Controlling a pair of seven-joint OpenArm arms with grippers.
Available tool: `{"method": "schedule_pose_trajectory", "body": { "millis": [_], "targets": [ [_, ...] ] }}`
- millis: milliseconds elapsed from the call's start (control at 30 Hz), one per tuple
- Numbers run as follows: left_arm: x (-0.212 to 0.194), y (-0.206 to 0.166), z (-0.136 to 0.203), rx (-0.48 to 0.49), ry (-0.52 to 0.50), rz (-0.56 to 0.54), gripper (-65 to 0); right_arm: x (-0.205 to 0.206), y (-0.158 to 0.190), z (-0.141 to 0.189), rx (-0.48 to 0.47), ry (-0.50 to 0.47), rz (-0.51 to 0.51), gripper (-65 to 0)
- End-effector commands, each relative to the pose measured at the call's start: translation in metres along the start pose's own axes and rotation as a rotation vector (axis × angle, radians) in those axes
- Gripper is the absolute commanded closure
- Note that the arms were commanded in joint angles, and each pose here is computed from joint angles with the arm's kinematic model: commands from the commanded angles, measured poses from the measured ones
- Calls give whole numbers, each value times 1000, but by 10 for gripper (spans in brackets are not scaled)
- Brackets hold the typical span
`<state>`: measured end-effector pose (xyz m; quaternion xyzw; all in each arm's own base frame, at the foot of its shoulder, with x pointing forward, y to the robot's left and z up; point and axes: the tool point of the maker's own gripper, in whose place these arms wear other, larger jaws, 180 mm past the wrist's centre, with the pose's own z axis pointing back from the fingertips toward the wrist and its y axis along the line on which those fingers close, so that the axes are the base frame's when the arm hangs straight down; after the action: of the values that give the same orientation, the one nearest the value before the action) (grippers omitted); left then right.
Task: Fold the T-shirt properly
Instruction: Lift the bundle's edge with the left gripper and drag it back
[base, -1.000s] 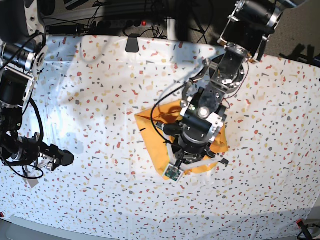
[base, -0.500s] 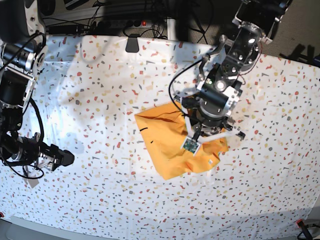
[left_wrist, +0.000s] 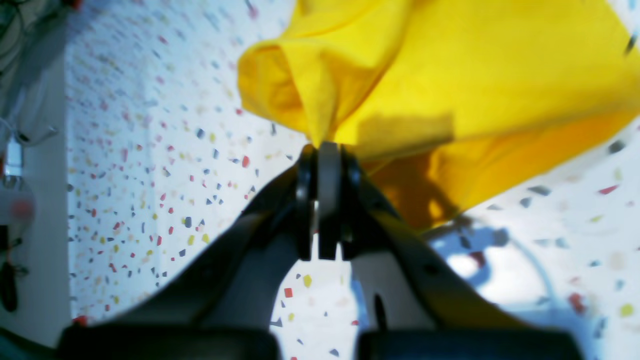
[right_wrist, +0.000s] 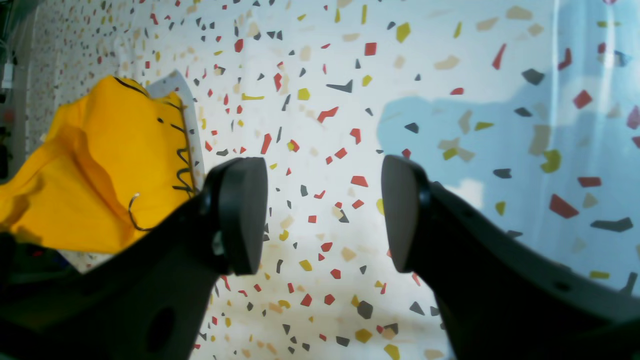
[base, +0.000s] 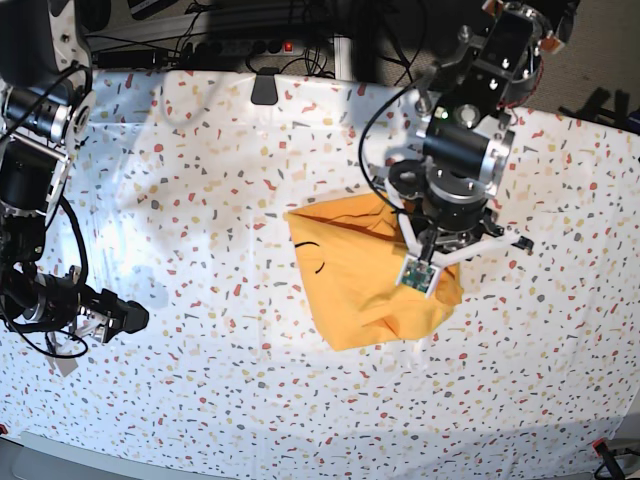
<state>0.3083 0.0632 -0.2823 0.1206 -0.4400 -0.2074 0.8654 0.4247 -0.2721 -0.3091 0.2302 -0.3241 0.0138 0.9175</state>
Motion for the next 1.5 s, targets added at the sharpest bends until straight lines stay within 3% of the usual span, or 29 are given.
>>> {"method": "schedule_pose_trajectory", "body": {
  "millis": [0, 167, 300, 500, 533, 733, 933, 1133, 1333, 1467],
  "targets": [
    [8, 3, 8, 7, -38, 13, 0, 26, 3, 12, 7, -71, 30, -359],
    [-8, -8, 17, -24, -21, 25, 0, 26, 3, 12, 7, -69, 30, -359],
    [-6, -18, 19, -44, -93, 21, 0, 26, 3, 12, 7, -69, 30, -359],
    [-25, -30, 23, -72, -56, 19, -3, 24, 3, 12, 7, -59, 30, -359],
    [-24, -31, 23, -75, -71, 18, -26, 24, 3, 12, 7, -59, 30, -360],
    [-12, -21, 23, -16, -149, -17, -33, 26, 8, 12, 31, -67, 23, -360],
    [-51, -8, -4, 34, -18, -32, -41, 25, 8, 12, 31, -60, 23, -360],
    [-99, 12, -15, 116, 185, 19, -122, 25, 8, 12, 32, -62, 23, -360],
    [-97, 13, -15, 123, 174, 19, -127, 31, 16, 13, 80, -94, 10, -360],
    [-82, 26, -14, 185, 106, -26, -127, 46, 35, 16, 183, -179, -20, -360]
  ]
}}
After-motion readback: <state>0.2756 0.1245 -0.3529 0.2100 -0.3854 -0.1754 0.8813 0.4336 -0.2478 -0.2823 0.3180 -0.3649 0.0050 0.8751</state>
